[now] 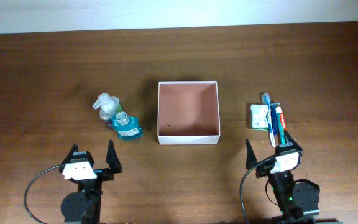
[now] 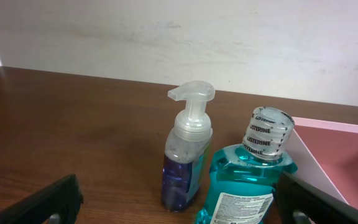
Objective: Pack container
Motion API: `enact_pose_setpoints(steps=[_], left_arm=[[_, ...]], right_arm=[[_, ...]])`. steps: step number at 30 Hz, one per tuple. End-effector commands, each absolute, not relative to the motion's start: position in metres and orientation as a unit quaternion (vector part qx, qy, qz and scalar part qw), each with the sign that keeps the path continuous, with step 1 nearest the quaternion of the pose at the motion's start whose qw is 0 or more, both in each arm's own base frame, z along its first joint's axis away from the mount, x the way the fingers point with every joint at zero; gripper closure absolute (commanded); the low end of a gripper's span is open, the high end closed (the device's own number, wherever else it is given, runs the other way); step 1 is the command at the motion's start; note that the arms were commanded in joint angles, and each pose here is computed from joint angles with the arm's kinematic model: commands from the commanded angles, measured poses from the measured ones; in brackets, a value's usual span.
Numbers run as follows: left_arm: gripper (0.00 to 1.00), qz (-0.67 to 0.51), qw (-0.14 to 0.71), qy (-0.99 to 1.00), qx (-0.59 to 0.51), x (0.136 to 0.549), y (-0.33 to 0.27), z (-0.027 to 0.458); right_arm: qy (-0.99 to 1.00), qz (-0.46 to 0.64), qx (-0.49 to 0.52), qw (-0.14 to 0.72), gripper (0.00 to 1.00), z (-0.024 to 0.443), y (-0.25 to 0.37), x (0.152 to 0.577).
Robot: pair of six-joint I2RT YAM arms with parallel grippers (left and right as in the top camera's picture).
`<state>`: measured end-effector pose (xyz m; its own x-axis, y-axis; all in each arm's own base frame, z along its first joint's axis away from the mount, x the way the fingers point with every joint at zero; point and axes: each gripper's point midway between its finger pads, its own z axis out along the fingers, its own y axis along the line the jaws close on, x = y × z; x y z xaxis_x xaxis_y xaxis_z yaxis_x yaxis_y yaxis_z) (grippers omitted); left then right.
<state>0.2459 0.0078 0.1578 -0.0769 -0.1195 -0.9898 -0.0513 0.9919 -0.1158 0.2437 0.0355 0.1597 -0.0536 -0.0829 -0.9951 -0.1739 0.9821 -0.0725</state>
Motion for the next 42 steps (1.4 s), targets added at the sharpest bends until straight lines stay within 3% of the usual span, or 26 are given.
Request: enact_pose_setpoints(steps=[1, 22, 28, 33, 38, 42], left_arm=[[0.0, -0.014, 0.68, 0.731, -0.058, 0.246, 0.011, 0.157], [0.01, -0.014, 0.68, 0.731, -0.058, 0.246, 0.011, 0.157], [0.01, -0.042, 0.71, 0.702, -0.037, 0.247, 0.0, 0.179], [0.01, -0.084, 0.75, 0.656, 0.014, 0.243, -0.022, 0.211], [0.01, -0.047, 0.805, 0.59, 0.048, 0.225, -0.022, 0.28], [0.0, -0.022, 0.8, 0.596, 0.066, 0.215, -0.022, 0.327]], right_arm=[[0.726, 0.032, -0.085, 0.681, 0.01, 0.158, 0.034, 0.244], [0.726, 0.032, -0.085, 0.681, 0.02, 0.158, 0.034, 0.244], [0.726, 0.032, -0.085, 0.681, 0.02, 0.158, 0.034, 0.244], [0.726, 0.032, -0.085, 0.681, 0.02, 0.158, 0.034, 0.244], [0.726, 0.032, -0.085, 0.681, 0.02, 0.158, 0.034, 0.244], [0.726, 0.032, -0.085, 0.681, 0.02, 0.158, 0.034, 0.244]])
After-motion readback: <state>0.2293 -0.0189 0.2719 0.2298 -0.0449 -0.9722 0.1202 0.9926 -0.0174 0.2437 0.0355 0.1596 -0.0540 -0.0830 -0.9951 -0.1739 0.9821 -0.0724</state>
